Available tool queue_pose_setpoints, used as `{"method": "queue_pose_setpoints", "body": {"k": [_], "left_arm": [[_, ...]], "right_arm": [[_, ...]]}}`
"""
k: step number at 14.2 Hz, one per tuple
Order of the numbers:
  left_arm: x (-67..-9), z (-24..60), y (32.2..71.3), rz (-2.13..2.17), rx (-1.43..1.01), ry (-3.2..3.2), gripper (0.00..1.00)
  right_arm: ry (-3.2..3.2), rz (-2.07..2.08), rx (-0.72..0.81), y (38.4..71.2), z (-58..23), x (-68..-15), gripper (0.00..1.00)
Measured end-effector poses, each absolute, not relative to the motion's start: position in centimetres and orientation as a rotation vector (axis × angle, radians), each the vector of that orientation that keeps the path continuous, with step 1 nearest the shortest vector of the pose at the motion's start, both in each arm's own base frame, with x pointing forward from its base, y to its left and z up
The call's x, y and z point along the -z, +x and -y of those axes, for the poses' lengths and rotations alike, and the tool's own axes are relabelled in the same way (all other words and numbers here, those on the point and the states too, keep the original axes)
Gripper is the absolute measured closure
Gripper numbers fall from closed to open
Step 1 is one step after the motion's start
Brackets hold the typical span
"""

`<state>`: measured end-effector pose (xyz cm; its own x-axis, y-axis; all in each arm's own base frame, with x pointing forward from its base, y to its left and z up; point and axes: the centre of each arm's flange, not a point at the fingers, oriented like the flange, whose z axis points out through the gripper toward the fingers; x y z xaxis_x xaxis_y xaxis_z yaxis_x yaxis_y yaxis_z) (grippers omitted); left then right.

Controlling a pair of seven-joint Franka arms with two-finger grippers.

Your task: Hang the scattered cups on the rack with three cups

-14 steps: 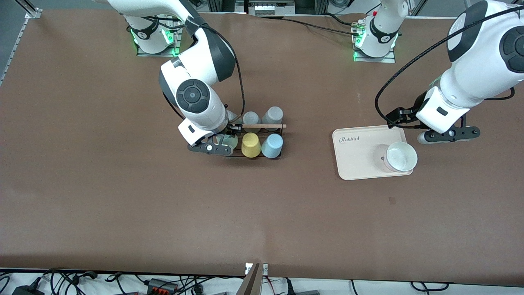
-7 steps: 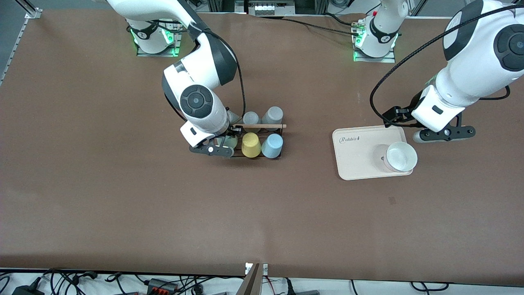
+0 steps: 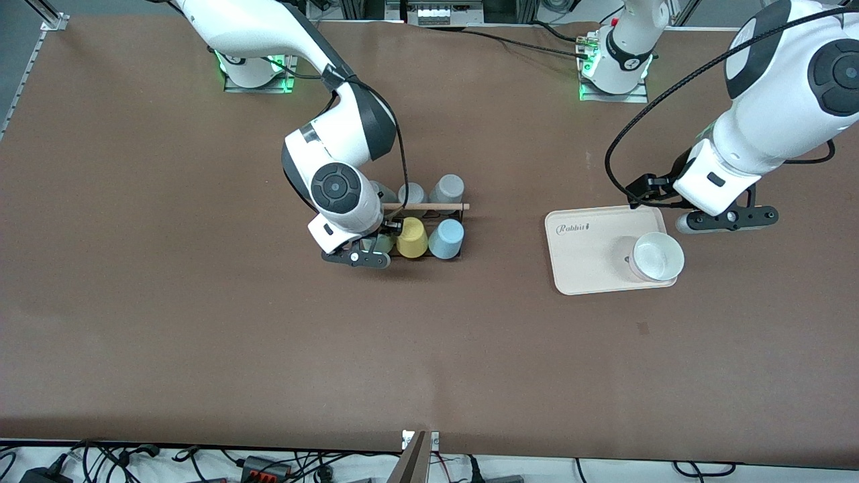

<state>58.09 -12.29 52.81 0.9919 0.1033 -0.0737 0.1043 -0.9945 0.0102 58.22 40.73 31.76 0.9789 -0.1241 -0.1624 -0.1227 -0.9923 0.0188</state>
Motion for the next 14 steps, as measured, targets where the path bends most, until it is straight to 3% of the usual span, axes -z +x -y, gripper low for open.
{"method": "queue_pose_setpoints", "body": {"k": [2, 6, 10, 14], "left_arm": [[-52.8, 12.3, 58.1, -0.161, 0.113, 3.121, 0.0], [-52.9, 12.4, 58.1, -0.16, 0.111, 3.121, 0.0], [-52.9, 12.6, 58.1, -0.156, 0.11, 3.12, 0.0], [-52.9, 12.6, 58.0, -0.154, 0.11, 3.12, 0.0]], "right_arm": [[3.118, 0.199, 0.25, 58.4, -40.6, -31.9, 0.32], [3.16, 0.206, 0.15, 60.1, -39.4, -36.4, 0.0], [3.197, 0.247, 0.015, 62.6, -33.1, -46.5, 0.0], [3.183, 0.292, -0.036, 66.1, -19.2, -52.2, 0.0]]}}
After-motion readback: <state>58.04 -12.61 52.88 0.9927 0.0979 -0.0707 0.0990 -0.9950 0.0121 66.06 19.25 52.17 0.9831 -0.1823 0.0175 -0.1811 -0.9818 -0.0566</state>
